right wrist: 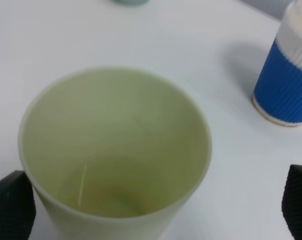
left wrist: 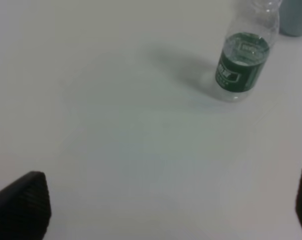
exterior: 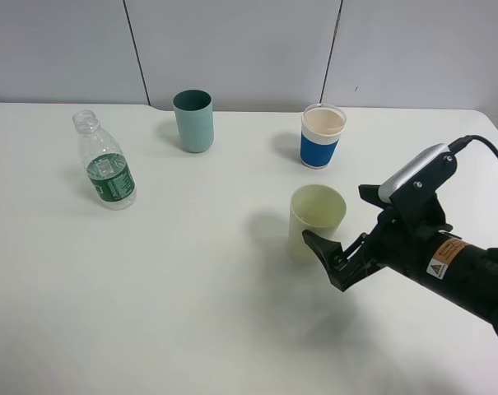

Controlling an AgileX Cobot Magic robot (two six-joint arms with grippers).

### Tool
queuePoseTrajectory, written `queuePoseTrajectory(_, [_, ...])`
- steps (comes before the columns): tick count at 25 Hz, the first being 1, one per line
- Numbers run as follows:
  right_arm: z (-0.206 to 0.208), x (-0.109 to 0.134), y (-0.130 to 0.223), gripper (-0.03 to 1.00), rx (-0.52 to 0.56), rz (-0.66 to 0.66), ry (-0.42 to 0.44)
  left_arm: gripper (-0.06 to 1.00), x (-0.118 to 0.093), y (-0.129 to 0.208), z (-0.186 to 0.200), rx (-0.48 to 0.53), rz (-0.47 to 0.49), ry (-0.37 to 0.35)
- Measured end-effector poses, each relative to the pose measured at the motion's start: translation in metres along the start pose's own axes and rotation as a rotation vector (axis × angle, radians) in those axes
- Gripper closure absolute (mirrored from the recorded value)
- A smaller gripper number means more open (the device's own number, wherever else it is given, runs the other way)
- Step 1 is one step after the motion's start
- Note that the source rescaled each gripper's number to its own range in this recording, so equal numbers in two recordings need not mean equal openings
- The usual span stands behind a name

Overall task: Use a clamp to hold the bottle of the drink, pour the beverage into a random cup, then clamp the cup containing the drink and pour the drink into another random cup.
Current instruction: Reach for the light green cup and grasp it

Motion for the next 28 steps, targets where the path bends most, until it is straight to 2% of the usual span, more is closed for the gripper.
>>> queuePoseTrajectory(5, [-0.003, 0.0, 0.001, -0.03, -0.024, 0.005, 0.008, -0.06, 0.0, 0.0, 0.0, 0.0, 0.0, 0.0])
queuePoseTrajectory(10, [-0.013, 0.01, 0.038, -0.03, 0.11, 0.026, -0.025, -0.06, 0.0, 0.0, 0.0, 0.0, 0.0, 0.0])
queuePoseTrajectory(13, [-0.022, 0.013, 0.047, -0.03, 0.137, 0.029, -0.032, -0.06, 0.0, 0.0, 0.0, 0.0, 0.0, -0.001])
queuePoseTrajectory(28, [-0.047, 0.015, 0.026, -0.03, 0.052, 0.033, -0.042, -0.06, 0.0, 0.0, 0.0, 0.0, 0.0, -0.001])
Point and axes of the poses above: a point on each arm's last joint axis where the gripper is mounted, z pointing back along that axis away from the gripper, x along the wrist's bending axis when the last joint is at zero, y = z × x, the point moved 8 cm from there along -z, pointing out along that axis toward the gripper, and after that the axes turned 1 degree about z, right-handed, at the moved point
